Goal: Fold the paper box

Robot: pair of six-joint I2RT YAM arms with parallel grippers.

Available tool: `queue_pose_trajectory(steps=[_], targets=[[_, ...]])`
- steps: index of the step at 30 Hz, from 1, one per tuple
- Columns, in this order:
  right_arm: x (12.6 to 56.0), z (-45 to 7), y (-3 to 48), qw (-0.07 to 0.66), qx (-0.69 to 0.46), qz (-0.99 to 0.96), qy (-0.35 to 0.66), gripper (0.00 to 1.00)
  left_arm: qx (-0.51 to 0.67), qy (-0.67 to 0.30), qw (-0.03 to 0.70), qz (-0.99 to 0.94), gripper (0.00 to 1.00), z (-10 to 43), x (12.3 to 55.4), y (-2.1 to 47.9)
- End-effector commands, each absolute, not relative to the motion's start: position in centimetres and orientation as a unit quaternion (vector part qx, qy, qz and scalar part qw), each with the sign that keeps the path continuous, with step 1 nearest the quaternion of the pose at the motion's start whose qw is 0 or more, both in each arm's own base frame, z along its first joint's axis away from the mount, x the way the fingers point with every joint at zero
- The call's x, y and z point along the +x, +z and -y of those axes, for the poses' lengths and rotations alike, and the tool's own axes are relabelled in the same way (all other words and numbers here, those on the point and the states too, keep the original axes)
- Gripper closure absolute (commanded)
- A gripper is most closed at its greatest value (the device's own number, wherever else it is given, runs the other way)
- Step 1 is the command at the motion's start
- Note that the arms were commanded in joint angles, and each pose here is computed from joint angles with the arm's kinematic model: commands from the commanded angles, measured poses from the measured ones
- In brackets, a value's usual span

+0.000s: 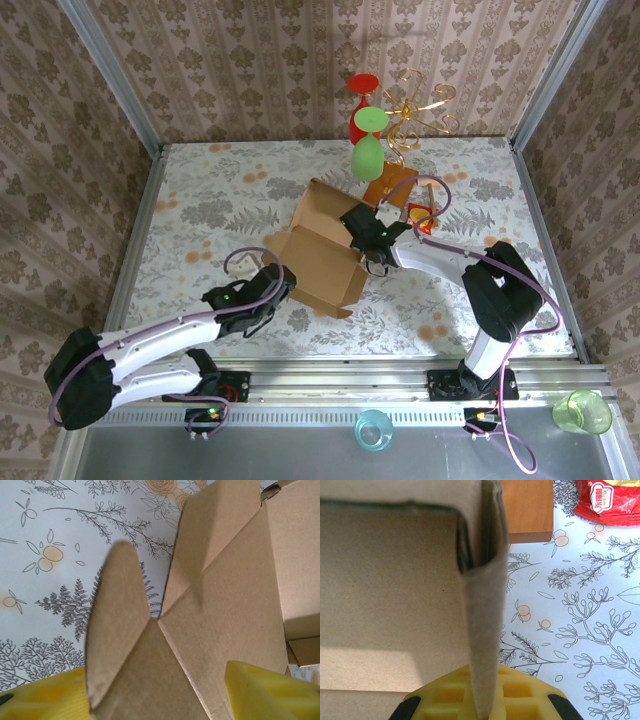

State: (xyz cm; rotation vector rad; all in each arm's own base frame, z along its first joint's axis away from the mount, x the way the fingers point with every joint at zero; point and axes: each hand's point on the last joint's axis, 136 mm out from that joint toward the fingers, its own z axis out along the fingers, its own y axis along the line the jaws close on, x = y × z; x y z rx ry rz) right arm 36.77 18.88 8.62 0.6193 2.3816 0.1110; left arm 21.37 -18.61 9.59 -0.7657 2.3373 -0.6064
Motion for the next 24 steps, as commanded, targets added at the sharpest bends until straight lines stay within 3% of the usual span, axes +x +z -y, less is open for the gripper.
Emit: queue_pose_trajectory(steps=[1,9,13,17,20,24], targets=[[35.9,-18.5,8.9,0.332,0.261,-0.905,0.045,1.00,-0.316,-0.261,0.307,-0.859,0.43,19.6,22.2,11.0],[35.6,-19.0,9.0,0.334,0.267,-0.902,0.056,1.00,-0.322,-0.244,0.307,-0.862,0.68,19.4,22.3,10.8],[35.4,-19.0,8.9,0.333,0.274,-0.901,0.056,1.00,-0.328,-0.232,0.308,-0.863,0.75,18.9,22.2,10.9],[35.2,-19.1,8.7,0.330,0.278,-0.901,0.055,1.00,-0.328,-0.224,0.307,-0.865,0.72,18.6,22.1,11.2],[35.3,-19.1,8.6,0.329,0.281,-0.900,0.052,1.00,-0.326,-0.230,0.301,-0.866,0.58,18.7,21.8,11.3],[35.5,-19.1,8.5,0.330,0.283,-0.899,0.049,1.00,-0.321,-0.239,0.293,-0.868,0.56,18.9,21.0,12.0]])
